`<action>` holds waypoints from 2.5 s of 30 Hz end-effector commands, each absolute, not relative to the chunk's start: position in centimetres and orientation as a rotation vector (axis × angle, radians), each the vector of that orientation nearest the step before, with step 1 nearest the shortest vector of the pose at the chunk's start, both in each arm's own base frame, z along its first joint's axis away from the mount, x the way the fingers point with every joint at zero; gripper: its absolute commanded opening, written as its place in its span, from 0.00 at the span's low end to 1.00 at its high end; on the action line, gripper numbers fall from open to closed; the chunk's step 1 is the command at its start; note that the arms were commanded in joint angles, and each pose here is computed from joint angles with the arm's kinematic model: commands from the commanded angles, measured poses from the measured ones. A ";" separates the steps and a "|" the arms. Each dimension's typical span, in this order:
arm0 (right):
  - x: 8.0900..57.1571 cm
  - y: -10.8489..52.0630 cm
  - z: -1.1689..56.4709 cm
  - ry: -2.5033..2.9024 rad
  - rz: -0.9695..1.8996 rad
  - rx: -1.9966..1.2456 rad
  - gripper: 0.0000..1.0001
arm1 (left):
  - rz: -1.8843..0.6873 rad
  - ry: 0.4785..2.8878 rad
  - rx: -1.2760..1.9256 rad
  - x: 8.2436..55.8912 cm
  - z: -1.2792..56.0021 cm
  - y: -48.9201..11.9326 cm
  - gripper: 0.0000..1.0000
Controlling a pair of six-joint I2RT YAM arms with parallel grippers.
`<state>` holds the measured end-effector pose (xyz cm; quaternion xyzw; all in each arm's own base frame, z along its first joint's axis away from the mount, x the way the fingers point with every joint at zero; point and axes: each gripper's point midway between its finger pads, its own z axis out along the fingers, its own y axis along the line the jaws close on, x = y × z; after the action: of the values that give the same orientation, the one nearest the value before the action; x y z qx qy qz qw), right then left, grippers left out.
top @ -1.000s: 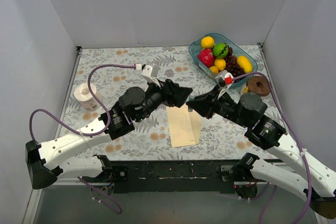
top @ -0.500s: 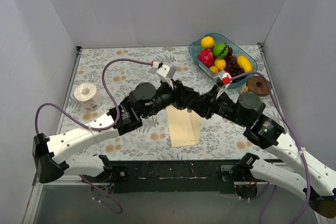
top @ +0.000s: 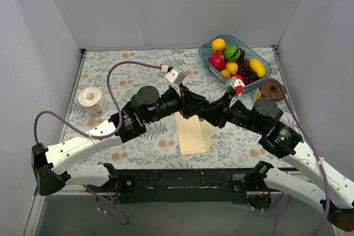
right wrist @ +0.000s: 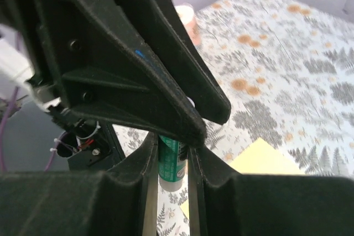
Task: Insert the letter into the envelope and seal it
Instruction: Unscrew the solid glue.
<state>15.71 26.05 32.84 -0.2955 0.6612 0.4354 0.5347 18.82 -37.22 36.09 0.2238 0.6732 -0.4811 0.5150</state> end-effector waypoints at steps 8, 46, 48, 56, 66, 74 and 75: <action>15.9 24.5 38.1 1.380 0.939 -0.720 0.01 | -1.363 1.420 0.601 16.1 41.7 -34.3 0.83; 18.6 24.0 36.9 1.497 0.934 -0.475 0.01 | -1.232 1.641 0.606 18.2 37.6 -37.9 0.00; 18.8 23.5 37.3 1.478 0.920 -0.445 0.01 | -1.263 1.609 0.623 17.6 38.1 -37.8 0.00; 7.2 26.5 40.4 1.041 1.247 -1.150 0.01 | -1.358 1.506 0.749 15.3 39.2 -37.5 0.00; 18.4 21.7 40.2 1.411 0.828 -0.485 0.01 | -1.285 1.482 0.534 17.9 41.7 -35.0 0.98; 17.8 23.0 39.4 1.416 0.916 -0.501 0.01 | -1.214 1.526 0.396 20.2 41.6 -34.5 0.98; 17.8 23.1 39.4 1.420 0.924 -0.499 0.01 | -1.205 1.536 0.391 20.5 41.4 -34.6 0.98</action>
<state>17.62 23.00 38.19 -0.2401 0.6328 0.3876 0.6259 18.97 -35.19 40.91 0.2018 0.6373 -0.5252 0.5265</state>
